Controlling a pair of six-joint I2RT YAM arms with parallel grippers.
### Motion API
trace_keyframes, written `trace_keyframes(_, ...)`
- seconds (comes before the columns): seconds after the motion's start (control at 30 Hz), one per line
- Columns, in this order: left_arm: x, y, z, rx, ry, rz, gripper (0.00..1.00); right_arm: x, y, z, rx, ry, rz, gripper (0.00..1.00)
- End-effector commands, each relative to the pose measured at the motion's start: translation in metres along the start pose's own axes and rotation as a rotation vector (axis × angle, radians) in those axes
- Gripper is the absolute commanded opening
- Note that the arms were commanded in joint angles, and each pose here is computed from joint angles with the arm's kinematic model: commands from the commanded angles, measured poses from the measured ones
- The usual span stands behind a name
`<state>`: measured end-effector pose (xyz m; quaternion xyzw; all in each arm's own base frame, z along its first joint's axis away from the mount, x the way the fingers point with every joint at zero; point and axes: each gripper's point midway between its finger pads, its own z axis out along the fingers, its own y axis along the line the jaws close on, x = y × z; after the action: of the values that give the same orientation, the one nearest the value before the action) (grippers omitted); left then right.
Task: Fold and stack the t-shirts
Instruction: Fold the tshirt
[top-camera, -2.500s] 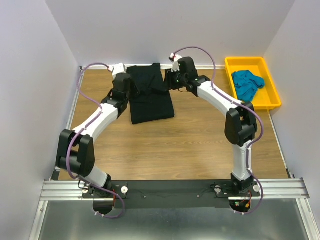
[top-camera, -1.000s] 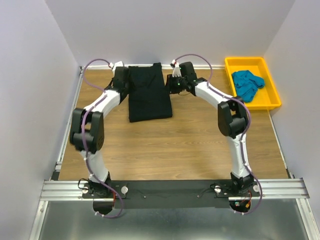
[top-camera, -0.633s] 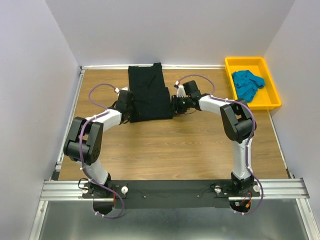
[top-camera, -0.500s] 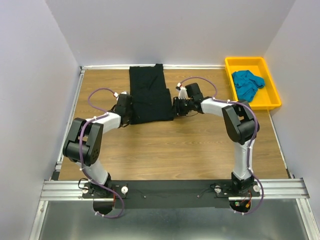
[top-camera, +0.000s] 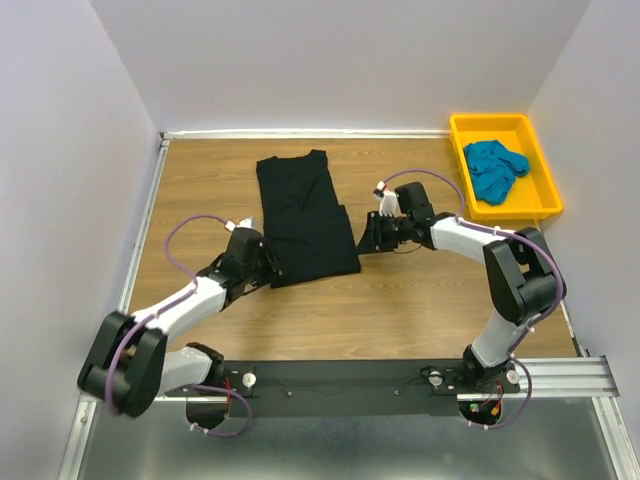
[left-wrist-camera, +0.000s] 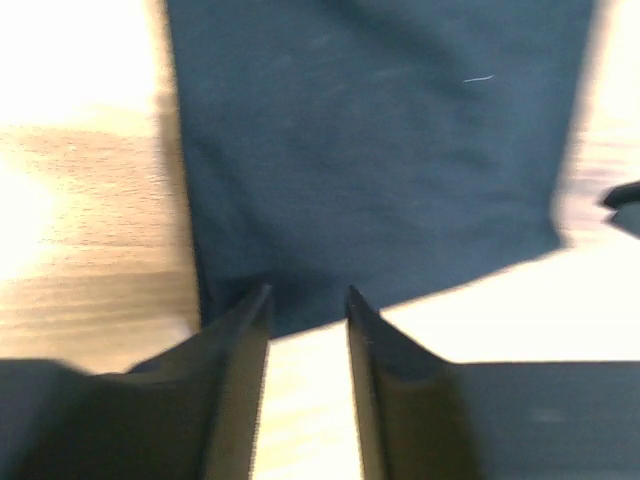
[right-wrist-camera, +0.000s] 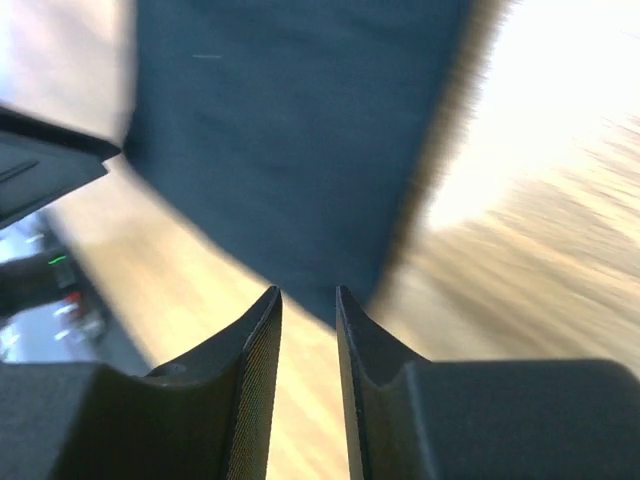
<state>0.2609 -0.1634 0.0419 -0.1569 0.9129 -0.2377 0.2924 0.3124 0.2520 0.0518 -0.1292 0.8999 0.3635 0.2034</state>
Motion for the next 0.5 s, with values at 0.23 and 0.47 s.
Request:
trace_keyframes(0.23,-0.020,-0.043,-0.026,0.166,-0.091,0.015,0.32,0.002,0.137,0.016,-0.472,0.041,-0.059,0.42)
trace_keyframes(0.47,0.020,0.009,0.013,-0.011,0.016,-0.078,0.10,0.039,0.123,0.075,-0.519,0.101,0.056,0.42)
